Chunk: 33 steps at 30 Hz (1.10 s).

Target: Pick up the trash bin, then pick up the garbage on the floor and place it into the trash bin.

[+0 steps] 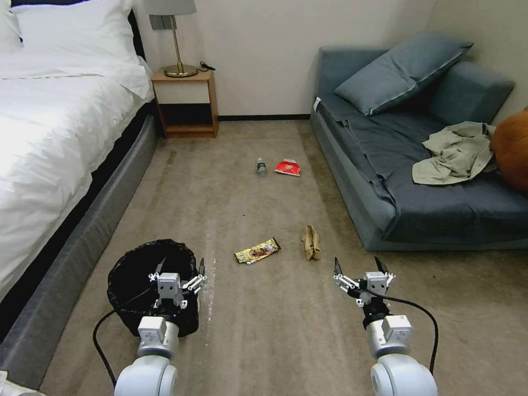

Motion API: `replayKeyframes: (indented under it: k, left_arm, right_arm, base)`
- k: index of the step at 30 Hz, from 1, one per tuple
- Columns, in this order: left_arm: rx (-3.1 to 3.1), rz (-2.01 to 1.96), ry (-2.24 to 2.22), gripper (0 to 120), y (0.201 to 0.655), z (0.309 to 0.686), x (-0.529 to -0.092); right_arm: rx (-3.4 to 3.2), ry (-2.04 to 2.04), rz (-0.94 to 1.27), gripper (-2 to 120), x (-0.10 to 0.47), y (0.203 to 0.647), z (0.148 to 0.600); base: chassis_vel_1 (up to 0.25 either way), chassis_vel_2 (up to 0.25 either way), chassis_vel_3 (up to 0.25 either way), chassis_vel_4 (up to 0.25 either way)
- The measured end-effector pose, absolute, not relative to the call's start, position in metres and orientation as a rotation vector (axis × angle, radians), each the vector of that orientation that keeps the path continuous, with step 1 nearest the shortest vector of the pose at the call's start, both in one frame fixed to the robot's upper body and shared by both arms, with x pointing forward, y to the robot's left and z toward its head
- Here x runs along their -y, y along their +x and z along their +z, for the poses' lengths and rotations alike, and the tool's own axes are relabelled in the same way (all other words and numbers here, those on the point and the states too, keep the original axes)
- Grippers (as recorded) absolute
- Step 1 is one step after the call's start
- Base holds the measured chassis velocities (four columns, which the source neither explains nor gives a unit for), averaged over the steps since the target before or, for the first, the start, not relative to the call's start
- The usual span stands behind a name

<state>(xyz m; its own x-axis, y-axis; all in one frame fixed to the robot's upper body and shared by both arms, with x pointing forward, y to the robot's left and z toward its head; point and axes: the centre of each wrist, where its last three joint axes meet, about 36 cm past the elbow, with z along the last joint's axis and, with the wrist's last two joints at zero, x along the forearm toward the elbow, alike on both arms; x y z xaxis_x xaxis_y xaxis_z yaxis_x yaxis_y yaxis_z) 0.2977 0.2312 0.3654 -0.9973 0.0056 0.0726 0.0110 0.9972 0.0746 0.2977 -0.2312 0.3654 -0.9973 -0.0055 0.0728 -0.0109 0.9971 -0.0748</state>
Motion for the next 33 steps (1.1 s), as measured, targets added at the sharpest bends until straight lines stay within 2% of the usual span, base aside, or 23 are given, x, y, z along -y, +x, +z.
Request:
replayKeyframes:
  k: [33]
  left_arm:
    - [3.067, -0.115, -0.013, 100, 0.2977, 0.3654, -0.2312]
  right_arm:
    - [3.067, 0.013, 0.115, 100, 0.2312, 0.2977, 0.3654]
  base:
    - [0.0, 0.0, 0.0, 0.0]
